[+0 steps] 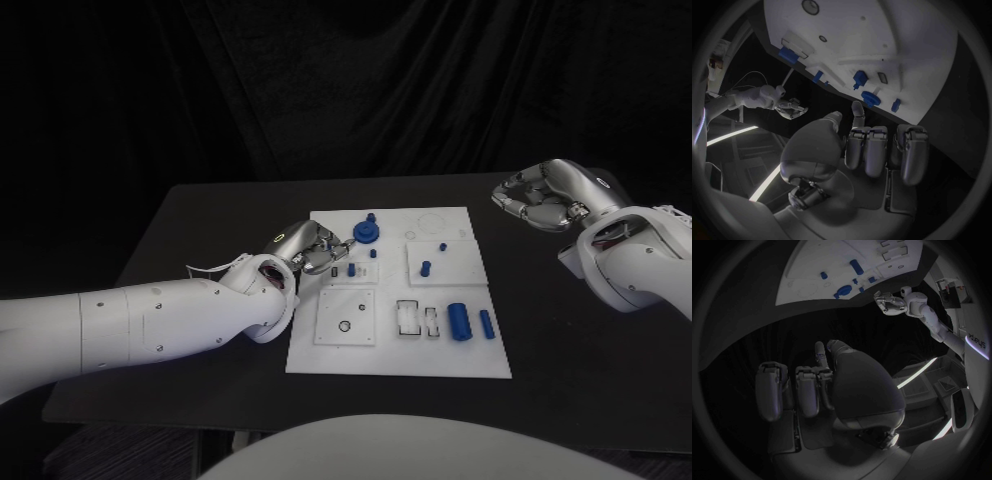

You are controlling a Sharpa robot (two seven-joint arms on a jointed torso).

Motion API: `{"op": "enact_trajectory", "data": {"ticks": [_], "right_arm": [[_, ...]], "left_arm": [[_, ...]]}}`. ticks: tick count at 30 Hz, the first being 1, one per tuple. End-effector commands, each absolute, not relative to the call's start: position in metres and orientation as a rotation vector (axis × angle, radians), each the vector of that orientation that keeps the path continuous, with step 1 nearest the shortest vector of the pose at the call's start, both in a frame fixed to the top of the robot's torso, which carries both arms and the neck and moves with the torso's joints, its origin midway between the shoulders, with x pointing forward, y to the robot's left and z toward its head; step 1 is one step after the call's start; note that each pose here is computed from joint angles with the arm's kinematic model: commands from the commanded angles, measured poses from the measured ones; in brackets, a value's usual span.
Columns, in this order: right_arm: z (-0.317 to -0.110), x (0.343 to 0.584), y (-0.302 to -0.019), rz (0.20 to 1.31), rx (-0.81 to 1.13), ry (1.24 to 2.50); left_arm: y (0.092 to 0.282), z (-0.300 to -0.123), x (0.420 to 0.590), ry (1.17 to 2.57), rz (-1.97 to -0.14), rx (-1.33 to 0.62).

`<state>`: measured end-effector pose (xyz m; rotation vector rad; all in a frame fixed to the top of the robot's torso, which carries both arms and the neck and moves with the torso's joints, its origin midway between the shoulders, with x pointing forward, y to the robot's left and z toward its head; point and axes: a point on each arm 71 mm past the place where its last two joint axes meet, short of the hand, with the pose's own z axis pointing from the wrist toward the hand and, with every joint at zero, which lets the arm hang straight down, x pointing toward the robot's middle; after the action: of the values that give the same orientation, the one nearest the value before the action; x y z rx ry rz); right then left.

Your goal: Assemble the parts on the task board

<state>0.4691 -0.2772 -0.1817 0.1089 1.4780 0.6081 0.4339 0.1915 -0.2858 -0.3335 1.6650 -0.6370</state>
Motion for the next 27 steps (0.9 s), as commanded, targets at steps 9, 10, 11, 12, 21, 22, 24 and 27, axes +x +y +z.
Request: {"op": "enact_trajectory", "data": {"ticks": [9,10,11,12,21,22,24,27], "right_arm": [[-0.18,0.469,-0.277,0.613,0.105,1.44],[-0.18,0.47,-0.276,0.614,0.104,1.441],[-0.18,0.47,-0.276,0.614,0.103,1.441],[-0.18,0.47,-0.276,0.615,0.103,1.442],[-0.182,0.472,-0.271,0.622,0.096,1.447],[-0.182,0.472,-0.27,0.623,0.095,1.448],[-0.182,0.471,-0.27,0.625,0.095,1.449],[-0.182,0.471,-0.27,0.625,0.095,1.451]], "left_arm": [[0.2,-0.23,0.469,1.671,-0.626,-0.225],[0.203,-0.224,0.475,1.686,-0.611,-0.209],[0.205,-0.218,0.481,1.7,-0.595,-0.193],[0.206,-0.215,0.484,1.71,-0.585,-0.183],[0.22,-0.202,0.525,1.847,-0.438,-0.118],[0.221,-0.203,0.528,1.861,-0.422,-0.117],[0.222,-0.206,0.534,1.906,-0.381,-0.112],[0.221,-0.21,0.54,1.972,-0.324,-0.106]]}}
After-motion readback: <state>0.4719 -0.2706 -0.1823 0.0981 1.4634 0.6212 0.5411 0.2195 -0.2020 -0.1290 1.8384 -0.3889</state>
